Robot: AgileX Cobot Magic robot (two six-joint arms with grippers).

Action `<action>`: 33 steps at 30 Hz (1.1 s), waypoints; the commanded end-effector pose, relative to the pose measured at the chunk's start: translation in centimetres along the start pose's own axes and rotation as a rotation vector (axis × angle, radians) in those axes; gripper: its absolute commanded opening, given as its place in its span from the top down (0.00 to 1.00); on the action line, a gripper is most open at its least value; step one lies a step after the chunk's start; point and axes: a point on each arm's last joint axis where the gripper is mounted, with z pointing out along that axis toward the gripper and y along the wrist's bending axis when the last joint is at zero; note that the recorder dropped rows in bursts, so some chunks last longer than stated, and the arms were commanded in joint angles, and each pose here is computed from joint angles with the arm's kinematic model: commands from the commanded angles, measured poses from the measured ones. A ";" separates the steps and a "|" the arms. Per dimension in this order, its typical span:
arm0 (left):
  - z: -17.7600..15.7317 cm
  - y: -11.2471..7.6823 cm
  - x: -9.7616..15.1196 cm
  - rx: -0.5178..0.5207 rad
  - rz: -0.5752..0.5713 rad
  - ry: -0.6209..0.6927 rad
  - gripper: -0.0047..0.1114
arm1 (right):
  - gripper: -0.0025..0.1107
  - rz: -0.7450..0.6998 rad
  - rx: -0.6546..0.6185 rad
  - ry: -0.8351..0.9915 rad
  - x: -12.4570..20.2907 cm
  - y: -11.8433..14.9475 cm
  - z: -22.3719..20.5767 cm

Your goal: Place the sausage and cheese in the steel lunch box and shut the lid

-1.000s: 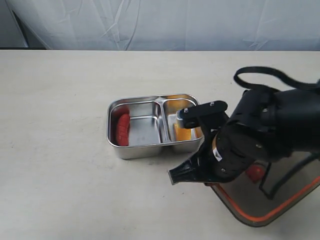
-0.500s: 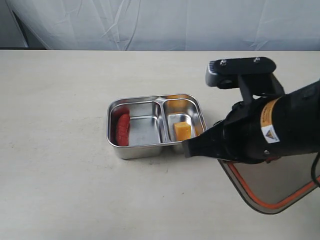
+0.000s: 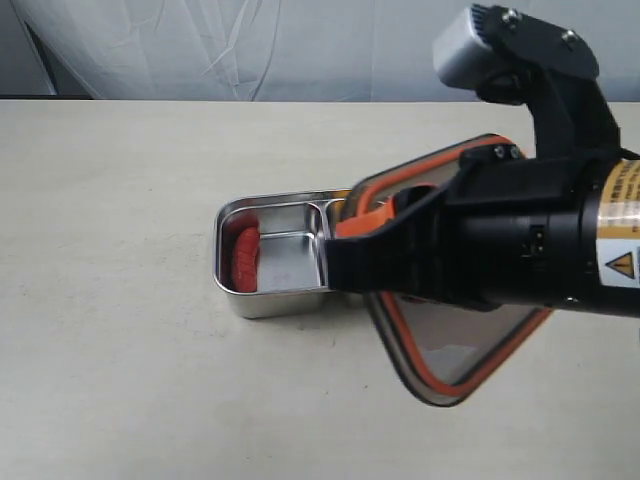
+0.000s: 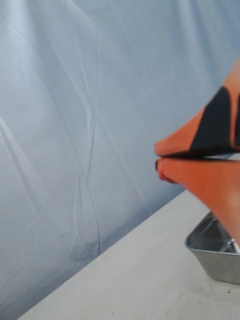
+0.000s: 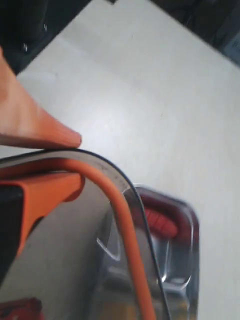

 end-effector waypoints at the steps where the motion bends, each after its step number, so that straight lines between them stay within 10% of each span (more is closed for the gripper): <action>1: -0.1 -0.4 0.7 0.044 -0.032 0.082 0.96 | 0.99 -0.028 -0.175 -0.115 -0.6 2.5 0.7; 21: -0.9 -1.7 3.5 0.219 0.117 0.385 0.93 | 0.99 -0.034 -0.363 -0.162 -1.7 7.9 5.8; 25: -1.1 -2.1 3.5 0.266 0.079 0.395 0.79 | 0.99 -0.087 -0.368 -0.138 -2.2 9.8 7.0; 33: -1.6 -2.8 4.3 0.436 0.424 0.417 0.45 | 0.99 -0.123 -0.353 -0.116 -2.8 11.0 8.3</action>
